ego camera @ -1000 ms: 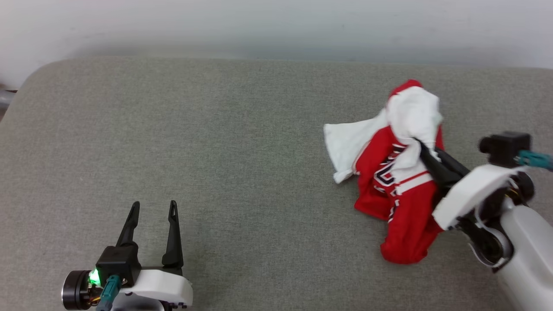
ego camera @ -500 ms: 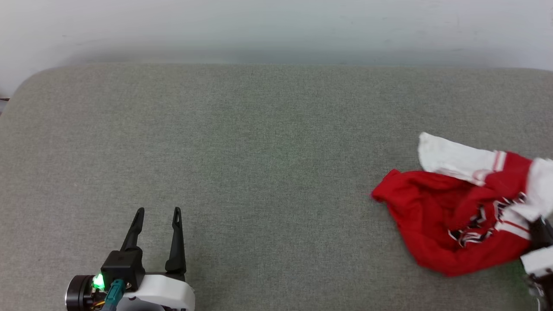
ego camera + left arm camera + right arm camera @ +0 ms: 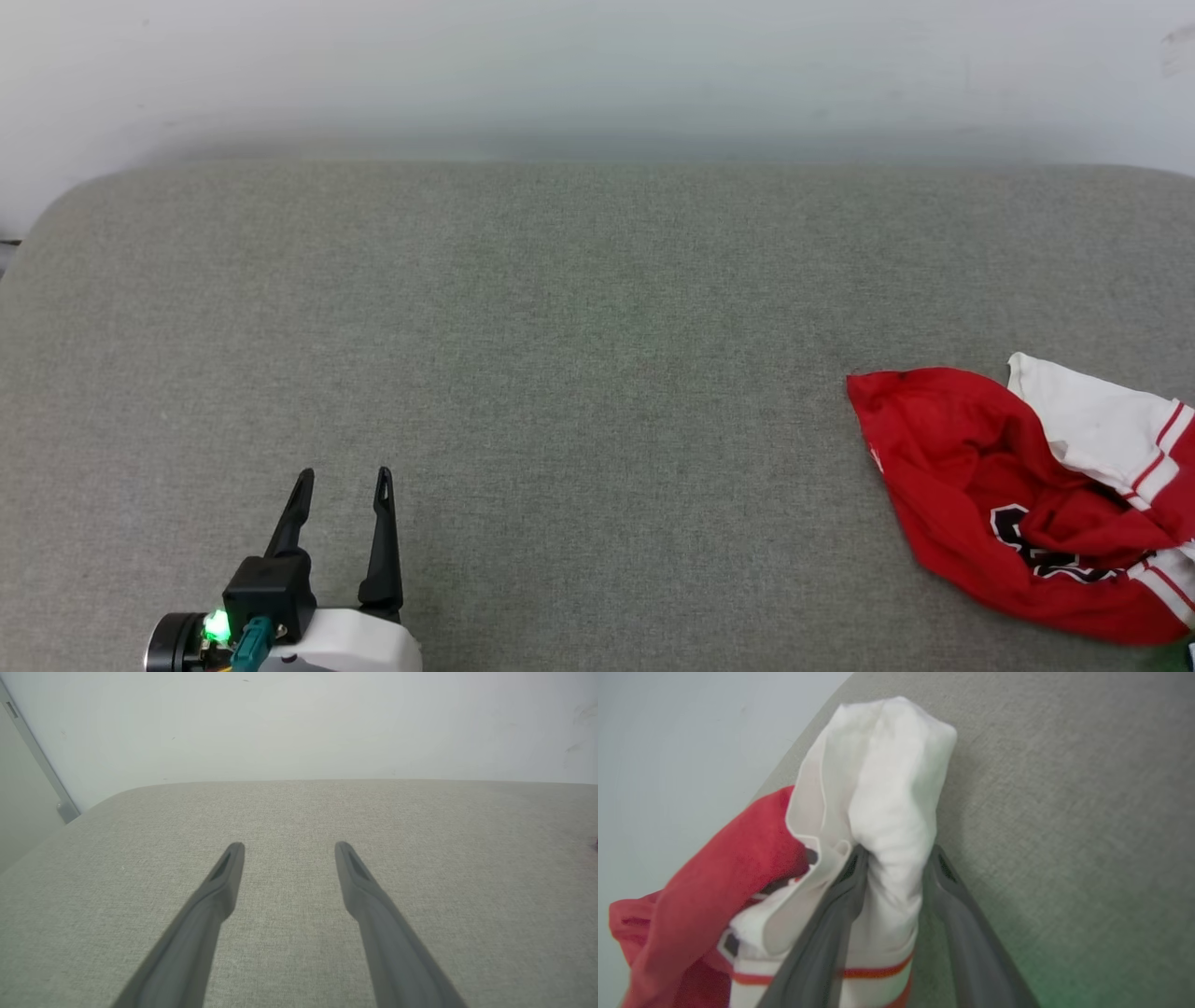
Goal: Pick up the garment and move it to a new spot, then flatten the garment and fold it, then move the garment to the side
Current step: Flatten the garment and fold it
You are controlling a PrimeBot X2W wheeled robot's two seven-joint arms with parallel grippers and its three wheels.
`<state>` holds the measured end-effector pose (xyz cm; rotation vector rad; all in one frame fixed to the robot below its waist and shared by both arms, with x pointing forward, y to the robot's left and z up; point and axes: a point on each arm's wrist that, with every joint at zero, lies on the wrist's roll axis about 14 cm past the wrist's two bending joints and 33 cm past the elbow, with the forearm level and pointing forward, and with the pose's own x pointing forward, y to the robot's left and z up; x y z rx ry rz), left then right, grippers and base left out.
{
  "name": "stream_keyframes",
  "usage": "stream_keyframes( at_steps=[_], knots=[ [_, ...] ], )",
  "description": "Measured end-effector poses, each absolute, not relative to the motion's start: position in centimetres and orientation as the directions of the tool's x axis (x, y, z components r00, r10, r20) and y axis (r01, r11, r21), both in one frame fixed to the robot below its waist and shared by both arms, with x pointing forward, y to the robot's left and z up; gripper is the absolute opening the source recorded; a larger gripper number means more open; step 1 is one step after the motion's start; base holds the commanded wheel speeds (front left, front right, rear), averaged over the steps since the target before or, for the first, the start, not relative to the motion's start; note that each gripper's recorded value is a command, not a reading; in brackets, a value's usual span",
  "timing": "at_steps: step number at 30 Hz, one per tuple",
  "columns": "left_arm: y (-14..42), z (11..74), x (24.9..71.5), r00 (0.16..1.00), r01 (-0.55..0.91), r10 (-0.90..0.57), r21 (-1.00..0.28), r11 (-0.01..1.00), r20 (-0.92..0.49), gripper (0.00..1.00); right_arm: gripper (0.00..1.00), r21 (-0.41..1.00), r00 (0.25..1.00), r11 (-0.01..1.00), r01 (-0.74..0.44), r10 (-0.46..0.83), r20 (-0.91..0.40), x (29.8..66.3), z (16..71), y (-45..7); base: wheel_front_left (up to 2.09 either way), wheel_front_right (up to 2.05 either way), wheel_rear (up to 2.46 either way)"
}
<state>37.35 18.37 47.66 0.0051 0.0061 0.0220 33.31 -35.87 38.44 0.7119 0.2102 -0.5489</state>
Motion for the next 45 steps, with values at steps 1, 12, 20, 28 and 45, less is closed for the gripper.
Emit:
stream_keyframes(
  at_steps=[1,12,20,28,45],
  knots=[
    [18.3,47.7,37.2,1.000,-0.021,0.021,0.005,1.000,-0.006,1.00,1.00,0.549,0.844,0.641,0.537,-0.408,-0.349,33.3,38.9,-36.2,0.00,0.00,0.00],
    [18.1,48.3,36.5,1.000,-0.017,0.017,0.006,1.000,0.011,1.00,1.00,0.364,0.901,0.850,0.381,-0.430,0.060,35.4,51.7,-40.2,0.00,0.00,0.00],
    [18.1,48.1,36.7,1.000,-0.019,0.019,0.006,1.000,0.006,1.00,1.00,0.087,0.974,0.984,0.157,-0.169,0.151,41.7,59.4,-34.8,0.00,0.00,0.00],
    [19.0,48.4,37.4,0.999,-0.039,0.039,0.011,0.999,0.016,1.00,1.00,-0.093,0.983,0.995,-0.039,0.021,-0.183,46.4,56.9,-29.3,0.00,0.00,0.00],
    [20.2,47.1,40.0,0.998,-0.067,0.067,0.021,0.998,-0.010,1.00,1.00,-0.096,0.570,0.985,-0.146,0.005,-0.822,46.1,41.2,-28.3,0.00,0.00,0.00]
  ],
)
